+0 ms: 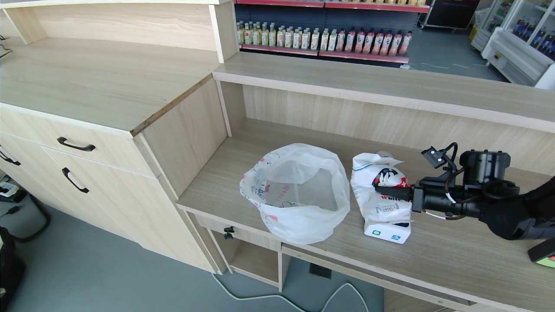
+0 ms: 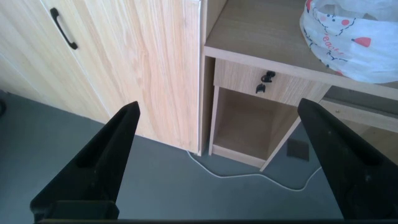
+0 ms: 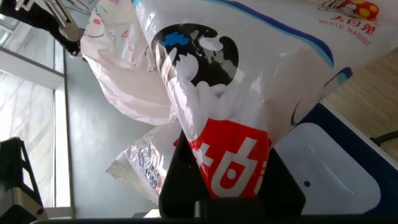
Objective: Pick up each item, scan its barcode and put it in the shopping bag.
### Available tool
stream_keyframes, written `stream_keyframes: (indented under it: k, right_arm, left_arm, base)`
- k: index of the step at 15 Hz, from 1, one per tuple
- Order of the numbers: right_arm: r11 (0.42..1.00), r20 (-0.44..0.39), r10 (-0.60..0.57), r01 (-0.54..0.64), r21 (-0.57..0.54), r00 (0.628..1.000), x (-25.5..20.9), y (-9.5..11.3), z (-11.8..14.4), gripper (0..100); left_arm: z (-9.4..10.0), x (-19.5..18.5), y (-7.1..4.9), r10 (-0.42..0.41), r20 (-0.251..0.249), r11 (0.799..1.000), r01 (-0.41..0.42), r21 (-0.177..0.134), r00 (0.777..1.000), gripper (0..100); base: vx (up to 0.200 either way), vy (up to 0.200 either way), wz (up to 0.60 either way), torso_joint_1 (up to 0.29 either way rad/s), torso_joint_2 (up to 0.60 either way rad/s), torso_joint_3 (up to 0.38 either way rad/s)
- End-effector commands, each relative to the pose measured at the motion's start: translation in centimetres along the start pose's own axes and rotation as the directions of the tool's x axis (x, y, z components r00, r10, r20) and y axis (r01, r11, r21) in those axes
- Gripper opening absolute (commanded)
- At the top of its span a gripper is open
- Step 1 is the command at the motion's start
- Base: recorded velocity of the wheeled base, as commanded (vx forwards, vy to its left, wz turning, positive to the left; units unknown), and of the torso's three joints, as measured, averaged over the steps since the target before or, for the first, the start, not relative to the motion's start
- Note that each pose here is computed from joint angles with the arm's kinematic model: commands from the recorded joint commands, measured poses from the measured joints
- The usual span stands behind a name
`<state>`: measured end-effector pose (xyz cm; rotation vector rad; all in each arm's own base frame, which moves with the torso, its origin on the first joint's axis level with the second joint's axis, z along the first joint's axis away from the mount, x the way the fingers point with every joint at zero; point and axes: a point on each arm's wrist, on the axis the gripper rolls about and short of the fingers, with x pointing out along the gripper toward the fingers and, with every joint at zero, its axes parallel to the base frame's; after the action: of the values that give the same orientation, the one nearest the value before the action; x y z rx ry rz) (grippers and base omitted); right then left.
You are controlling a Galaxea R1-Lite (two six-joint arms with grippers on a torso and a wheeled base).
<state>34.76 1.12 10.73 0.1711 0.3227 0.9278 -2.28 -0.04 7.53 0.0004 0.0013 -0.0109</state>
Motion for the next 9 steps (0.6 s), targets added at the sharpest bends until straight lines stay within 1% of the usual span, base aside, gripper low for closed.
stream_keyframes:
  k: [1,3,4,5,6,7,8,9]
  right_arm:
    - [1.000,0.019,0.012,-0.012,-0.026,1.000,-0.3,0.3,0.8,0]
    - [0.999,0.021,0.020,-0.019,-0.030,1.000,-0.4,0.4,0.9,0]
    - [0.997,0.044,0.021,-0.018,-0.074,0.999,-0.9,1.0,2.0,0]
    - [0.989,0.093,0.026,-0.012,-0.150,0.995,-1.7,2.2,3.8,0]
    - [0.974,0.152,0.023,0.013,-0.228,0.988,-3.5,4.2,6.1,0]
    - [0.959,0.197,0.005,0.051,-0.280,0.980,-5.7,6.3,7.6,0]
    - [0.947,0.226,-0.029,0.099,-0.305,0.974,-7.5,7.8,8.0,0]
    - [0.920,0.258,-0.098,0.187,-0.344,0.961,-9.2,9.1,7.8,0]
  left_arm:
    - [0.0,0.0,0.0,0.000,0.000,1.000,0.000,0.000,1.000,100]
    - [0.0,0.0,0.0,0.000,0.000,1.000,0.000,0.000,1.000,100]
    - [0.0,0.0,0.0,0.000,0.000,1.000,0.000,0.000,1.000,100]
    - [0.0,0.0,0.0,0.000,0.000,1.000,0.000,0.000,1.000,100]
    - [0.0,0.0,0.0,0.000,0.000,1.000,0.000,0.000,1.000,100]
    - [0.0,0.0,0.0,0.000,0.000,1.000,0.000,0.001,1.000,100]
    - [0.0,0.0,0.0,0.000,0.000,1.000,0.000,0.000,1.000,100]
    - [0.0,0.0,0.0,0.000,0.000,1.000,0.000,0.001,1.000,100]
  base:
    - [0.000,0.000,0.00,0.000,0.00,0.000]
    - [0.000,0.000,0.00,0.000,0.00,0.000]
    - [0.000,0.000,0.00,0.000,0.00,0.000]
    - [0.000,0.000,0.00,0.000,0.00,0.000]
    - [0.000,0.000,0.00,0.000,0.00,0.000]
    - [0.000,0.000,0.00,0.000,0.00,0.000]
    - [0.000,0.000,0.00,0.000,0.00,0.000]
    - [0.000,0.000,0.00,0.000,0.00,0.000]
